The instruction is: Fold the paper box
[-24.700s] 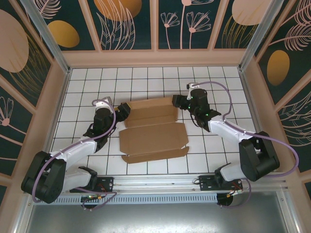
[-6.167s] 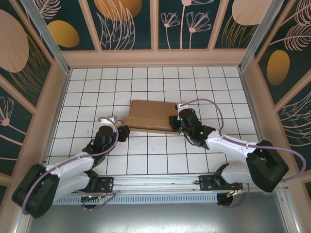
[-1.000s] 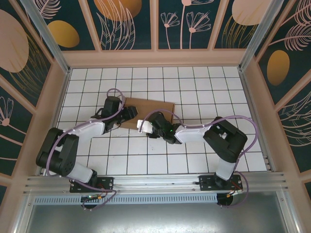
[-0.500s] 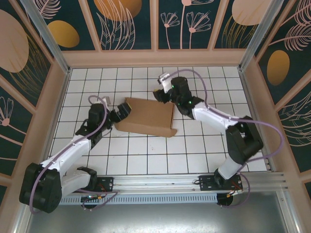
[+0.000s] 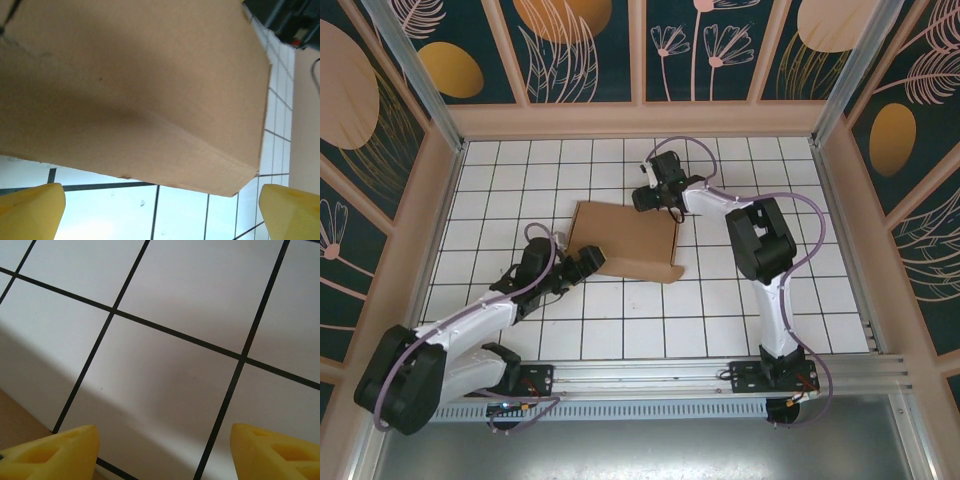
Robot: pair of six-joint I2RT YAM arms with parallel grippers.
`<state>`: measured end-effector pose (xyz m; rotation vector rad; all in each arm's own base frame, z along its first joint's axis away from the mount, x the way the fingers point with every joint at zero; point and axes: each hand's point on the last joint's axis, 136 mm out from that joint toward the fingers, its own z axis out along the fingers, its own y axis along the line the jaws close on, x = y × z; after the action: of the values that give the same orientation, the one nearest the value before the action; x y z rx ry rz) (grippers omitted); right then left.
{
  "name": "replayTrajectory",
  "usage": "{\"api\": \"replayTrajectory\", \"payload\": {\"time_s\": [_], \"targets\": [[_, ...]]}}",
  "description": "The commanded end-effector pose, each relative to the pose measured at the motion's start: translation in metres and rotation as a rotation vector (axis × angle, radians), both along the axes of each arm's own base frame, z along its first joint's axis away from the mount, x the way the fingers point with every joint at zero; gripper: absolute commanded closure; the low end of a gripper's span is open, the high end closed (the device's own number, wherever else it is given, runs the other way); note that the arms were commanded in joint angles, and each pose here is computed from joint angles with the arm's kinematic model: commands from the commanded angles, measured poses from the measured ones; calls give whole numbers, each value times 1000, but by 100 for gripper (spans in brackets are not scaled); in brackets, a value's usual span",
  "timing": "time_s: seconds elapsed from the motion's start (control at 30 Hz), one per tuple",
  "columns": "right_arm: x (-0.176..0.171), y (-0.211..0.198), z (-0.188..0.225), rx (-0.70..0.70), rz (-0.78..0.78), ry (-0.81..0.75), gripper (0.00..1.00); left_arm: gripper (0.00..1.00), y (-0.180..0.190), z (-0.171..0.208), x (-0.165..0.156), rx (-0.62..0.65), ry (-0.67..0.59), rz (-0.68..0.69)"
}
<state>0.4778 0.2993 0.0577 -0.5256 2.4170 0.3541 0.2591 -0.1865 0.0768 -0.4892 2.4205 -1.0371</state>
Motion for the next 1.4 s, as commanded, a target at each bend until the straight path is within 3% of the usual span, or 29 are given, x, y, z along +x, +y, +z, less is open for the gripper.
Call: {"api": "replayTrajectory", "payload": {"time_s": [0.0, 0.43, 0.67, 0.9, 1.07, 1.17, 1.37], "targets": [[-21, -12, -16, -35, -36, 76, 30, 1, -11, -18, -3, -19, 91, -32], [-103, -50, -15, 38, -121, 174, 30, 1, -13, -28, 50, 109, 65, 36], [-156, -41, 2, 175, -39, 255, 30, 1, -18, -20, 64, 135, 37, 16], [-153, -46, 22, 202, -23, 216, 28, 1, -24, -7, 68, 85, -13, -12], [-160, -28, 11, 269, 45, 315, 30, 1, -27, -9, 68, 66, -13, -19], [-152, -37, -3, 272, -12, 332, 37, 1, -29, -12, 67, 52, -4, -26], [-145, -54, -14, 470, -89, 439, 57, 1, -35, -20, 57, 1, 18, -54]]}}
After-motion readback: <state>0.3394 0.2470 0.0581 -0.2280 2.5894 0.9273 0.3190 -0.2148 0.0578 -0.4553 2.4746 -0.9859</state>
